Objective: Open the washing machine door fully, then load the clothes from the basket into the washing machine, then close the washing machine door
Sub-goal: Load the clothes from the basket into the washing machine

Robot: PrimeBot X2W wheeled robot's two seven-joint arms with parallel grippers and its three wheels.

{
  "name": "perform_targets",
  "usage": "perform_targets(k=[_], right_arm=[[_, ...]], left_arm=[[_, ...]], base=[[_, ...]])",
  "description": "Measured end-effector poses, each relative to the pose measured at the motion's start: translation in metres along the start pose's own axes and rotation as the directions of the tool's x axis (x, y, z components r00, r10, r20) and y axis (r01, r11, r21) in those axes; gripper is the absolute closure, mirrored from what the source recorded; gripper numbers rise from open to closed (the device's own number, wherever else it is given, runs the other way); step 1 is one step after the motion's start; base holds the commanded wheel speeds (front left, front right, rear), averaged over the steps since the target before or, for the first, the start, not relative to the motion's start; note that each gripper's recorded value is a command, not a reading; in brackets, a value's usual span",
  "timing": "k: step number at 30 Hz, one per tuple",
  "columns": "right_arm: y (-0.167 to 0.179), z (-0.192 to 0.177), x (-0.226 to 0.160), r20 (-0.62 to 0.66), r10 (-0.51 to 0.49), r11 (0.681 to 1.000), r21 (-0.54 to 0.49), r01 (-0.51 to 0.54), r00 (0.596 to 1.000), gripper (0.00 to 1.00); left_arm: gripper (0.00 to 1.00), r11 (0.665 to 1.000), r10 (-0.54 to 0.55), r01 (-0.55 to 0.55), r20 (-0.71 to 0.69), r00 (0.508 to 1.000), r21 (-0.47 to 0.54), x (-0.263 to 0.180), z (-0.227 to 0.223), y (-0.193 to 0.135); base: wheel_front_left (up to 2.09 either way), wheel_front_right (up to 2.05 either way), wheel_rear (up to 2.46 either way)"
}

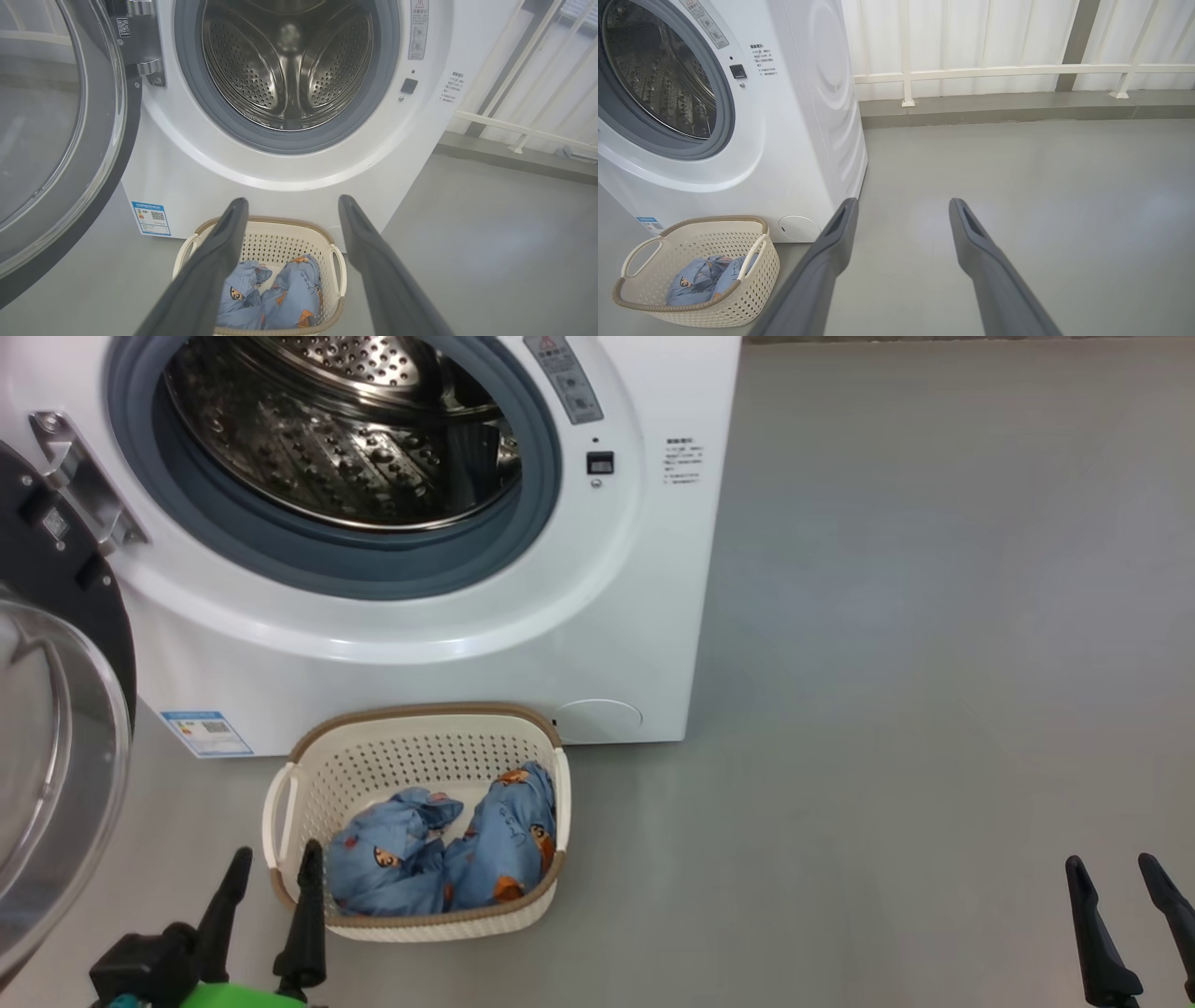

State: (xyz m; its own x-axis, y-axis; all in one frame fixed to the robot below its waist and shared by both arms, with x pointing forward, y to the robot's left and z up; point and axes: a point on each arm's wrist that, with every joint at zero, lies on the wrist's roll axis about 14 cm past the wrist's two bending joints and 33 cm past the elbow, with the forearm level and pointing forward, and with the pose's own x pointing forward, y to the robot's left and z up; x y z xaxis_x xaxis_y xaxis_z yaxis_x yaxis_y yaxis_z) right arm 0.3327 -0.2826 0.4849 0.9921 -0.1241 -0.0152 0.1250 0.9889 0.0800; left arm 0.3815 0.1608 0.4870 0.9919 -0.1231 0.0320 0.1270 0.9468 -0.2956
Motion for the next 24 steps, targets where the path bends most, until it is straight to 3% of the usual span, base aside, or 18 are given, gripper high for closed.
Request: perform_targets(k=[11,24], right_arm=[[0.001,-0.001,0.006,-0.002,-0.003,1.000,0.003,0.003,1.000,0.00],[0.005,-0.004,0.011,-0.005,-0.001,1.000,0.016,0.001,1.000,0.00]], left_arm=[[0.00,0.999,-0.027,0.027,-0.002,1.000,0.033,0.011,0.000,-0.003],[0.00,0.997,-0.046,0.049,-0.045,0.998,0.065,0.014,-0.015,-0.012]], base=[[0.94,-1.71,0.77],[0.23,-0.23,0.01]])
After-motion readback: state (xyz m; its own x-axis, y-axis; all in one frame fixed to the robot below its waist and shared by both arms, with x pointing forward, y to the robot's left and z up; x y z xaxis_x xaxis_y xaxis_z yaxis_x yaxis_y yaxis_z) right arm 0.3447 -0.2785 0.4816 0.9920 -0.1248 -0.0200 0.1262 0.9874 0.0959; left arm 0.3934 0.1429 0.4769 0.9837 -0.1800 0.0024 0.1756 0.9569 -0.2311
